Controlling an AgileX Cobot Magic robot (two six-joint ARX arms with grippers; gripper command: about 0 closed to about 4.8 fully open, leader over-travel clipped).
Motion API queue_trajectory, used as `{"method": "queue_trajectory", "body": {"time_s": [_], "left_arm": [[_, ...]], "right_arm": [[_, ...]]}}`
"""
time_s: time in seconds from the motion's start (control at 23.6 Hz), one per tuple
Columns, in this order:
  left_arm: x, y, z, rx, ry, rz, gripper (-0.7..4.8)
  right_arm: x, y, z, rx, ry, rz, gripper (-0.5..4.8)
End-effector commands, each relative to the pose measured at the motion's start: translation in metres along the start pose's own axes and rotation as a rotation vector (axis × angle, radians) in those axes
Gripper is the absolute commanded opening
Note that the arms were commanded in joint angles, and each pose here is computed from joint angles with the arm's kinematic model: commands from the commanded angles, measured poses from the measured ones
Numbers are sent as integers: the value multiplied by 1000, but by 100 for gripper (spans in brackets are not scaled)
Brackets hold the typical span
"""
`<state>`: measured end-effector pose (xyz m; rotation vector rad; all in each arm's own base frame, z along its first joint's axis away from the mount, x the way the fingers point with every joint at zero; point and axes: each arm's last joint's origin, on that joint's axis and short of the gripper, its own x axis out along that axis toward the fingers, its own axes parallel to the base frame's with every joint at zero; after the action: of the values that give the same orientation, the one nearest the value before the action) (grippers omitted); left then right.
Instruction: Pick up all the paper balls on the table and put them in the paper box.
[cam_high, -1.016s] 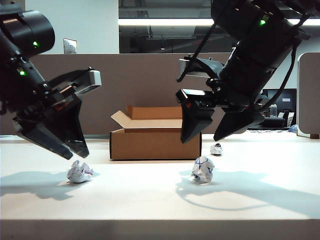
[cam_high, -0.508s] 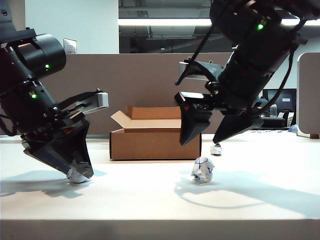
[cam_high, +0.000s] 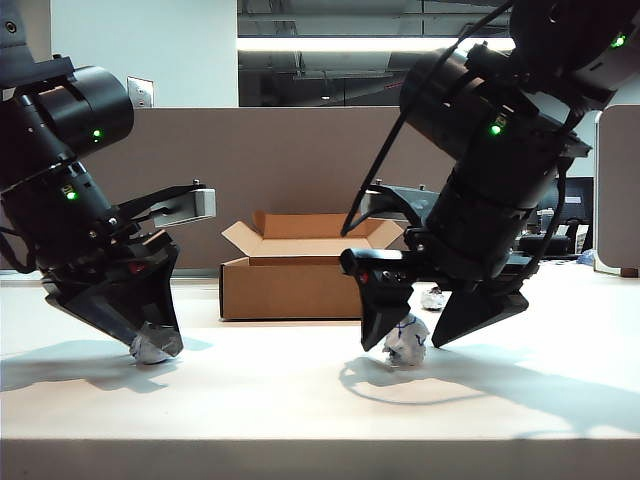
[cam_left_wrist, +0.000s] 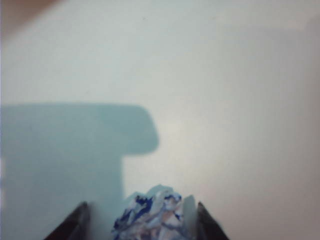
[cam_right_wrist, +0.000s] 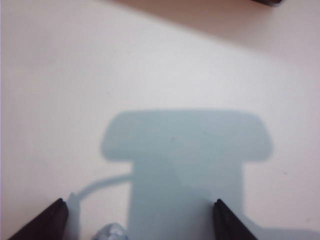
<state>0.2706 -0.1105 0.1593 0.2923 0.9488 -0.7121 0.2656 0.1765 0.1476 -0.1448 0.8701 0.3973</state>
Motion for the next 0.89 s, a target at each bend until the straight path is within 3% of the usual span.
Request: {"method": "queue_trajectory", "body": {"time_s": [0.04, 0.17, 0.3, 0.42, 0.51, 0.59, 0.89], "left_arm": [[0, 0, 3, 9, -24, 7, 268], [0, 0, 3, 10, -27, 8, 268], [0, 0, 3, 8, -22, 6, 268], [0, 0, 1, 4, -6, 1, 171], [0, 0, 1, 4, -7, 2, 151], [0, 0, 1, 4, -7, 2, 84], [-1, 0, 4, 8, -23, 7, 73]], "right_arm": [[0, 2, 2, 21, -14, 28, 326], [0, 2, 0, 19, 5, 45, 300], [0, 2, 0, 19, 12, 46, 241], [0, 2, -2, 17, 34, 43, 137], [0, 2, -3, 17, 39, 44, 92], [0, 2, -3, 16, 38, 44, 45], [0, 2, -1, 11, 21, 43, 39]]}}
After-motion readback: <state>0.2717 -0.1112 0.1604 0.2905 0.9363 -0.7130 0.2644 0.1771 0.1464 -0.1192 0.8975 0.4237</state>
